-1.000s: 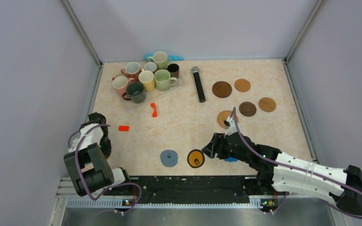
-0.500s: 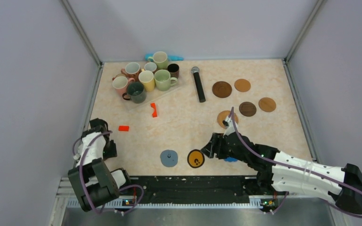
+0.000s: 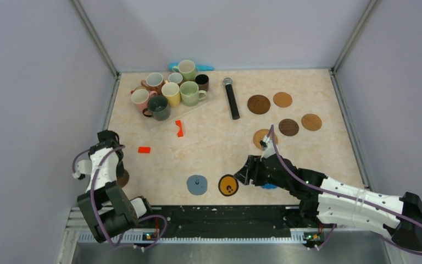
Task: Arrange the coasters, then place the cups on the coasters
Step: Move the coaster to the center of the board.
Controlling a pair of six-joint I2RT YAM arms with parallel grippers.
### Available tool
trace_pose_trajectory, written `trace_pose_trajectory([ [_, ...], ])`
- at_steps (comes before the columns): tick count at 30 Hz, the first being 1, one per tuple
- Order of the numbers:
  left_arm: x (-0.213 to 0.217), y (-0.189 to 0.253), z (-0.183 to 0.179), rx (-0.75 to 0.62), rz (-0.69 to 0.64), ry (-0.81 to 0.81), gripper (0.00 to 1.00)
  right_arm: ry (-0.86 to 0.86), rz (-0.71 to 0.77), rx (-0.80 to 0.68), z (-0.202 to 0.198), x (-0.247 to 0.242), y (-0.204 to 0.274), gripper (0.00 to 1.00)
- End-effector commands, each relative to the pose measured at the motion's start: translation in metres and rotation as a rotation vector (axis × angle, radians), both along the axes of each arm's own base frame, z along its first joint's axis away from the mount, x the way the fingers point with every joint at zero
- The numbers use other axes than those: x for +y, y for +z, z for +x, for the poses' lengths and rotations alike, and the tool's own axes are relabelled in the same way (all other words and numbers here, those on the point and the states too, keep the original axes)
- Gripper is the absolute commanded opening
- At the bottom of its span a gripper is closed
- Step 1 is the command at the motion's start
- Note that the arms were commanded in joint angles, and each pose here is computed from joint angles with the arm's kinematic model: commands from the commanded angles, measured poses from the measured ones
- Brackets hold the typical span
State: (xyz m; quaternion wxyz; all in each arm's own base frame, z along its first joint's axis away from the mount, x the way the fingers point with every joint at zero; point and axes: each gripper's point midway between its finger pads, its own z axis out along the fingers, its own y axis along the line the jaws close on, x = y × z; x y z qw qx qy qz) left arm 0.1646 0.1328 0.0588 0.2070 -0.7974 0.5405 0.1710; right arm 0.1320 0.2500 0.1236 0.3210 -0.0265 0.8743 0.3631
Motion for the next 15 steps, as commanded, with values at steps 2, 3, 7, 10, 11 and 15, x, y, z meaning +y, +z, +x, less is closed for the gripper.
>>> trace_pose_trajectory([
  [2, 0.007, -0.009, -0.003, 0.055, 0.007, 0.027, 0.0, -0.019, 0.026, -0.023, 0.006, 0.002, 0.015, 0.62],
  [3, 0.006, -0.012, -0.002, 0.06, -0.003, 0.022, 0.0, -0.017, 0.024, -0.021, 0.006, 0.002, 0.014, 0.63],
  [7, 0.002, -0.02, 0.001, 0.078, -0.038, 0.006, 0.0, -0.014, 0.022, -0.019, 0.005, 0.002, 0.014, 0.63],
  [10, -0.002, -0.024, 0.001, 0.098, -0.07, -0.005, 0.0, -0.017, 0.02, -0.018, 0.006, 0.002, 0.014, 0.63],
  [11, -0.003, -0.025, 0.001, 0.104, -0.079, -0.009, 0.0, -0.017, 0.023, -0.02, 0.006, 0.002, 0.015, 0.63],
  [15, -0.006, -0.032, -0.001, 0.111, -0.098, -0.011, 0.0, -0.018, 0.023, -0.021, 0.006, 0.002, 0.015, 0.62],
])
